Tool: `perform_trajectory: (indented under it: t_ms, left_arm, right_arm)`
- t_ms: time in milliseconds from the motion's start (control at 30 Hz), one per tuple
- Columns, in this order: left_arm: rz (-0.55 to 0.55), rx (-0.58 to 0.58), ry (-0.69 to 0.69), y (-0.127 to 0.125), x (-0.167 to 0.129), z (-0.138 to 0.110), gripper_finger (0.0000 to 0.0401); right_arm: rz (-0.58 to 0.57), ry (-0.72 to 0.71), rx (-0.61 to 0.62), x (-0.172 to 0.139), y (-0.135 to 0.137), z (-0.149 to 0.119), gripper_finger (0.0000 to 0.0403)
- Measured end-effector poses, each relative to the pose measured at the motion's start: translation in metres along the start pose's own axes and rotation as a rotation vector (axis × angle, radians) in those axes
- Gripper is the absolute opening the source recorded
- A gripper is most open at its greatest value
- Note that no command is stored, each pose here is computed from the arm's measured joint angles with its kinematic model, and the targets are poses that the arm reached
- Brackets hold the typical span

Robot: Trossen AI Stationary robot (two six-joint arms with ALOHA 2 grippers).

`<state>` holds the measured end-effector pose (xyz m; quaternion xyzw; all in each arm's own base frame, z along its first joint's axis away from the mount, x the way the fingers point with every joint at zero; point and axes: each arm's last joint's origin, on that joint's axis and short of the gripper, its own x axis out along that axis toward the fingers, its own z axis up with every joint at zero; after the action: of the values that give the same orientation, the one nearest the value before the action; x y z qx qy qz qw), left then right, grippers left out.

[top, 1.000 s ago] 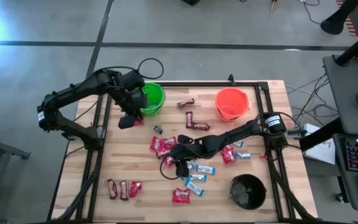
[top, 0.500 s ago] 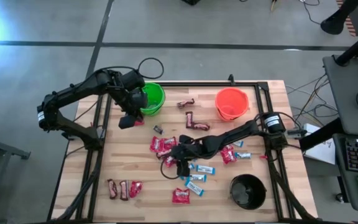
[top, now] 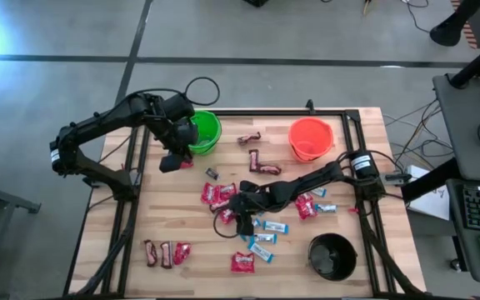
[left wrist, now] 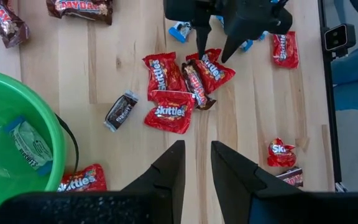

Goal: Sort candy
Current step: Put the red candy into the orange bucket

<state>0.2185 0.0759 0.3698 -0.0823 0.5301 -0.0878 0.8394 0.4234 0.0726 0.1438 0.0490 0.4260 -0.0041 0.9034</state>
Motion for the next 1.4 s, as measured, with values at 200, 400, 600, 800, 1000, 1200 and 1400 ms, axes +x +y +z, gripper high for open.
perform_trajectory:
  t_ms: [200,400,600,800,1000,1200,1400]
  left_arm:
    - [0.001,0.002,-0.003,0.000,0.000,0.000,0.0060]
    - [0.002,0.000,-0.005,0.000,0.000,0.001,0.0060]
    - [0.002,0.000,-0.005,0.000,0.000,0.001,0.0060]
    - [0.002,0.003,-0.006,0.000,0.000,0.001,0.0060]
    - [0.003,0.004,-0.006,0.000,0.000,0.001,0.0060]
    - [0.002,0.005,-0.006,0.000,0.000,0.001,0.0060]
    - [0.002,0.007,-0.005,0.000,0.000,0.001,0.0060]
  right_arm:
    - [0.018,-0.020,0.005,0.004,-0.001,0.003,0.0192]
    - [0.024,-0.008,0.004,0.016,-0.001,0.002,0.0192]
    - [0.016,0.015,0.013,0.016,-0.005,0.001,0.0192]
    - [0.021,0.046,0.083,0.020,-0.012,-0.002,0.0191]
    - [0.065,0.064,0.145,0.025,-0.014,-0.004,0.0144]
    - [0.101,0.076,0.188,0.025,-0.013,-0.004,0.0048]
    - [0.145,0.089,0.224,0.021,-0.013,-0.002,0.0012]
